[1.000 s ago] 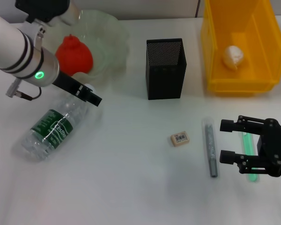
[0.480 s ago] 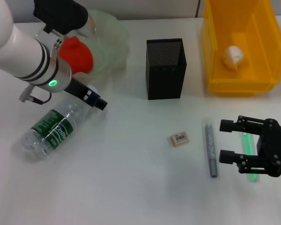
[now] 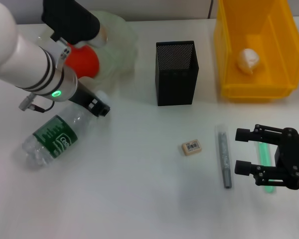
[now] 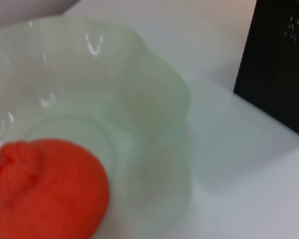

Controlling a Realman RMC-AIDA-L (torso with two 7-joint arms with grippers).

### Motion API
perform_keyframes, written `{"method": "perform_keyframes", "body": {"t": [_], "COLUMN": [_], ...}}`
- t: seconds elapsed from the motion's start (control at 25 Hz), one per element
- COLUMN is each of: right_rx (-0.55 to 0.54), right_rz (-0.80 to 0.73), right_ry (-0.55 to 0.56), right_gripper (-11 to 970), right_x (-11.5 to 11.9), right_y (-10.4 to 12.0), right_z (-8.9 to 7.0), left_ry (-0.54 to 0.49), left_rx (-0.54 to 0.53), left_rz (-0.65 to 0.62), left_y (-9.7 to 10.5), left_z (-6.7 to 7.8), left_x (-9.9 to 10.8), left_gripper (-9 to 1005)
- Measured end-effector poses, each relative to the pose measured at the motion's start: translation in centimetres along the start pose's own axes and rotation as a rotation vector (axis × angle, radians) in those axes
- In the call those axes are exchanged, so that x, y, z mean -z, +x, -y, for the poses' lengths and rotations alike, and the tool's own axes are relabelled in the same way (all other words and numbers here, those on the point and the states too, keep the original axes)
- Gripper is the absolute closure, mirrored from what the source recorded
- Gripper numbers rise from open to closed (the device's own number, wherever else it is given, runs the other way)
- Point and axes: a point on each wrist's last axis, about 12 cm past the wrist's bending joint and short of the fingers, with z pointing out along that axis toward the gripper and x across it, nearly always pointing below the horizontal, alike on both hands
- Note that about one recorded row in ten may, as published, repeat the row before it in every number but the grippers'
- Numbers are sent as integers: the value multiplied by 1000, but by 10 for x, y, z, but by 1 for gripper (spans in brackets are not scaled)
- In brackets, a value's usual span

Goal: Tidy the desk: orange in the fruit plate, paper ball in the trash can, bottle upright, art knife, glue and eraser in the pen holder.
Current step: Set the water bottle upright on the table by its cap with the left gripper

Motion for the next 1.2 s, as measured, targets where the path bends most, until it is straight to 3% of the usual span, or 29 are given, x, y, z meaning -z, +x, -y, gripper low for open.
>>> {"method": "perform_keyframes", "body": {"t": [0.08,0.28,0.4,0.44,0.48,0.52,0.6,0.64,0.76,0.84,0.92,1.04,1.2], "right_rx": [-5,-7,-6,-11,-16,-21,-24,-29,-34,-38,-38,-42,-41], "right_rz": [3,7,10,13,15,17,18,18,17,18,18,19,21], "right_ry": [2,-4,-8,-12,-15,-18,-21,-26,-30,-35,-38,-40,-43], "right_gripper": [197,201,204,205,205,206,208,209,211,213,214,217,220], "right_x": [1,0,-1,-3,-4,-6,-7,-9,-10,-12,-13,-15,-19], "right_y": [1,-1,-2,-3,-3,-4,-4,-6,-7,-9,-10,-11,-12], "right_z": [-1,-1,0,0,0,1,1,2,3,4,5,6,7], "left_ry": [78,184,287,348,348,414,434,468,483,502,492,390,276], "left_rx": [-11,0,24,54,54,83,101,128,138,162,169,188,188], "left_rz": [76,155,297,381,381,462,498,565,611,811,853,1043,1162], "left_y": [8,18,33,48,48,62,68,82,89,112,117,141,156], "left_z": [0,-8,-23,-33,-33,-43,-48,-54,-58,-63,-64,-58,-46], "left_x": [17,29,39,41,41,43,43,42,42,47,47,43,35], "left_gripper": [534,550,553,553,553,554,554,554,554,555,555,554,553]}}
